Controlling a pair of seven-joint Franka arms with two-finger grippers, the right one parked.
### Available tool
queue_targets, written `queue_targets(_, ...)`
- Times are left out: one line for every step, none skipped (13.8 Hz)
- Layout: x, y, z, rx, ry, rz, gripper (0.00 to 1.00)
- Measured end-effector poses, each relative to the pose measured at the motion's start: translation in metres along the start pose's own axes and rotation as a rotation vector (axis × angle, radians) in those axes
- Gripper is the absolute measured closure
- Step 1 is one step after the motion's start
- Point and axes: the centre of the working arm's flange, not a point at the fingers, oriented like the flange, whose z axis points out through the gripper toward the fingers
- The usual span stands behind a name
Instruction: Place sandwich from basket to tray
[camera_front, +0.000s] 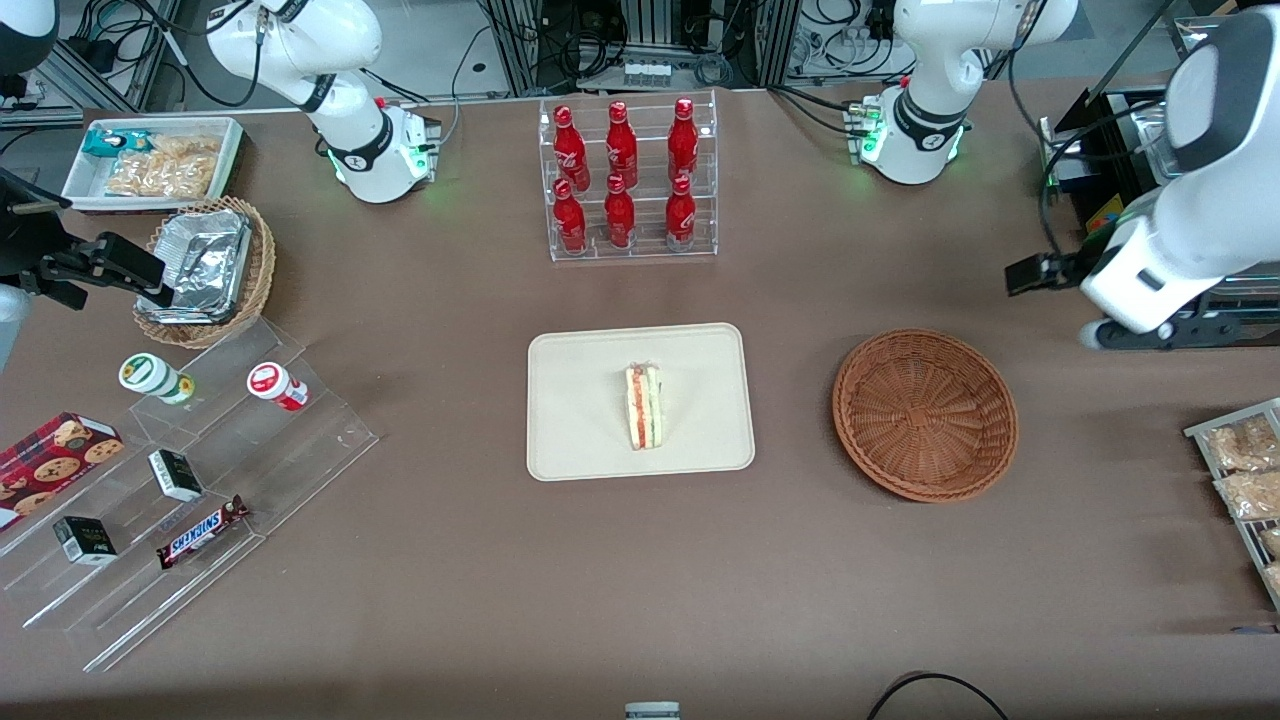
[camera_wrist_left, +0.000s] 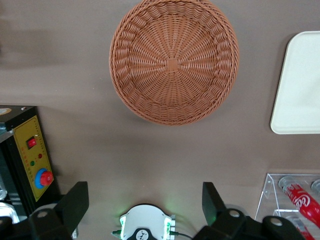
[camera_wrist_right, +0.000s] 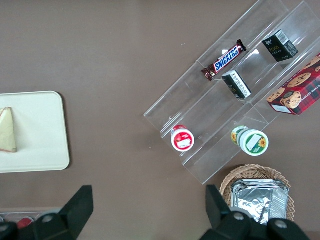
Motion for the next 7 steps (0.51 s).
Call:
queue_targets(-0.005, -0.004, -0.007, -0.002, 0.011, 0.007, 0.0)
queue_targets(-0.009, -0.009, -0.015, -0.004, 0.027, 0.011, 0.0)
queue_targets(-0.012, -0.013, -0.021, -0.006, 0.04, 0.02, 0.0)
queue_targets(-0.014, -0.016, -0.026, -0.007, 0.052, 0.031, 0.0)
queue_targets(-0.015, -0.019, -0.03, -0.008, 0.06, 0.041, 0.0)
queue_targets(-0.016, -0.02, -0.034, -0.008, 0.069, 0.049, 0.0)
queue_targets(-0.016, -0.023, -0.037, -0.009, 0.077, 0.051, 0.0)
